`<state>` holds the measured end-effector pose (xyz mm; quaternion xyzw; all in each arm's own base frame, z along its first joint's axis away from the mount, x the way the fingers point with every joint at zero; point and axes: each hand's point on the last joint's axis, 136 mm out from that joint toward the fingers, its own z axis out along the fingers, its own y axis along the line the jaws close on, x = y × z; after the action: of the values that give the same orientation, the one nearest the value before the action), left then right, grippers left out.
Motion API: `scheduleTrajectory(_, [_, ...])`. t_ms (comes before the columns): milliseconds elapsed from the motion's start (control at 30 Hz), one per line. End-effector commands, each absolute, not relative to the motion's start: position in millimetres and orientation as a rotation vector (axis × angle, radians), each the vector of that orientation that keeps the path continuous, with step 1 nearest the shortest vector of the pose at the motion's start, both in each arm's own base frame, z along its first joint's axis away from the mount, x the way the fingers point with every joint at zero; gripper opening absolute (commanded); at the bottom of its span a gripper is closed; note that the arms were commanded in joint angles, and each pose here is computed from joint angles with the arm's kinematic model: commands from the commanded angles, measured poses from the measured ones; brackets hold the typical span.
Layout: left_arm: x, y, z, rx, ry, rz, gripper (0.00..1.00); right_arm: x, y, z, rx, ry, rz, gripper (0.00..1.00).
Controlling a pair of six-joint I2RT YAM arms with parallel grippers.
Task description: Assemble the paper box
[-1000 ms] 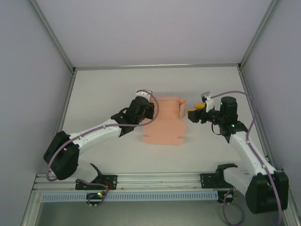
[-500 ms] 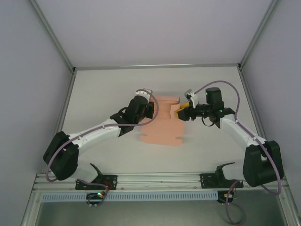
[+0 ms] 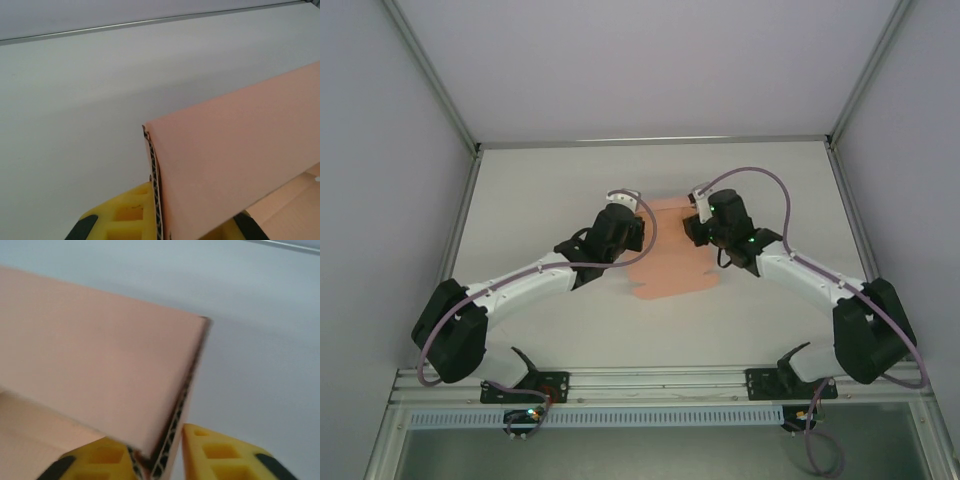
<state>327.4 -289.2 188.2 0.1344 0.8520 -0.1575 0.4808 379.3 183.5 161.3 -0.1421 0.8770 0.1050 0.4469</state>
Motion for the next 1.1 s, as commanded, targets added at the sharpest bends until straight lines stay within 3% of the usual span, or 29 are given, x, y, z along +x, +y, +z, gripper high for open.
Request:
scheduleTrajectory(0, [323.0,-311.0,211.3,0.327,2.036,-0.473,0.0,404.3,147.1,169.4,-0.018,2.131,0.006,0.15])
scheduleTrajectory(167, [330.9,-300.4,205.0,0.238,2.071,-0.39,0.0,402.5,117.3,168.9,0.107,2.127,-0.384,0.05])
scheduleTrajectory(600, [336.9,-280.7,195.6,0.105,2.122,-0.272,0.0,395.7,54.0,160.7,0.309,2.084,-0.825,0.08])
scheduleTrajectory(700, [338.3,-283.8,191.9,0.112,2.129,-0.277,0.0,410.8,79.4,149.1,0.26,2.152,-0.588,0.04])
scheduleTrajectory(800, [339.1,-290.9,187.8,0.134,2.143,-0.301,0.0,421.0,160.5,148.9,-0.006,2.144,0.031,0.04])
scheduleTrajectory(867, [339.4,-293.8,188.3,0.139,2.148,-0.323,0.0,411.0,199.9,168.9,-0.17,2.04,0.31,0.11])
scheduleTrajectory(933, [337.5,-296.9,188.1,0.152,2.149,-0.347,0.0,402.1,210.3,185.7,-0.236,1.971,0.401,0.2])
scheduleTrajectory(1067, [332.7,-304.6,193.2,0.185,2.127,-0.425,0.0,396.8,207.7,197.6,-0.304,1.934,0.432,0.24])
